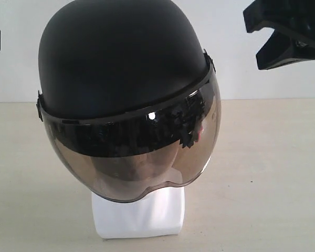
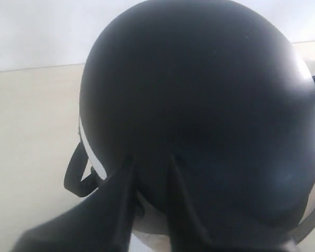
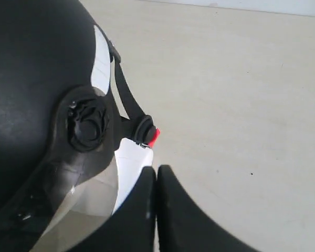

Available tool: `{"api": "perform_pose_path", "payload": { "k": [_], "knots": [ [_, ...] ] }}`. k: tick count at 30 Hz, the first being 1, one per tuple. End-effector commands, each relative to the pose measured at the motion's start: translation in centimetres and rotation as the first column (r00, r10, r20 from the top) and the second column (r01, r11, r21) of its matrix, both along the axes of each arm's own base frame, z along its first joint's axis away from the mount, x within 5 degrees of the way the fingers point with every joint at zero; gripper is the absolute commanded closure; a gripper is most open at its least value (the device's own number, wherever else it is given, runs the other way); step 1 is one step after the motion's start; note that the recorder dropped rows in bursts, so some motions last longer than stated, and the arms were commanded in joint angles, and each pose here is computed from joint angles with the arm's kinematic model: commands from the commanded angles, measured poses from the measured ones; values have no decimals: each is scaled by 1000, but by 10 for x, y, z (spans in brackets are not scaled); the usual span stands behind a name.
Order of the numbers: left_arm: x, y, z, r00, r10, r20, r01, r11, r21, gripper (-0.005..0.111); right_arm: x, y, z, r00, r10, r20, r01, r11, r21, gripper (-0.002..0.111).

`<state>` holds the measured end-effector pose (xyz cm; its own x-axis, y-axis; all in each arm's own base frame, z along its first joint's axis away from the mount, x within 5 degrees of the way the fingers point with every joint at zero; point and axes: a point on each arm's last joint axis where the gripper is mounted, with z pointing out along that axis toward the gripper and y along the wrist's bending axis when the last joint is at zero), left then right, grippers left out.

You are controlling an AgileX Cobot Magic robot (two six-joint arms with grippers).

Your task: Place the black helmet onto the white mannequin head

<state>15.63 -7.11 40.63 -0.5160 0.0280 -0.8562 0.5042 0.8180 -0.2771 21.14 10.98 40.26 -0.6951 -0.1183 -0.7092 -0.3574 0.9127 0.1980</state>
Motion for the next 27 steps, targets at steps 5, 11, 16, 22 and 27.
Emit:
{"api": "perform_pose_path", "payload": {
  "k": [5,11,16,22,27],
  "knots": [
    [-5,1,5,999,15,40,-15,1000,-9,102,8,9,-8,999,24,-39,-23,999,35,108],
    [-6,1,5,999,11,38,-11,1000,-5,102,8,19,-10,994,91,-67,-84,991,103,108],
    [-6,1,5,999,14,31,-14,1000,-10,102,11,24,-15,989,105,-103,-92,988,120,108],
    [-6,1,5,999,14,31,-14,1000,-10,102,13,32,-18,980,139,-145,-111,976,187,108],
    [-6,1,5,999,14,31,-14,1000,-10,102,12,40,-23,974,161,-161,-132,976,173,108]
  ]
}}
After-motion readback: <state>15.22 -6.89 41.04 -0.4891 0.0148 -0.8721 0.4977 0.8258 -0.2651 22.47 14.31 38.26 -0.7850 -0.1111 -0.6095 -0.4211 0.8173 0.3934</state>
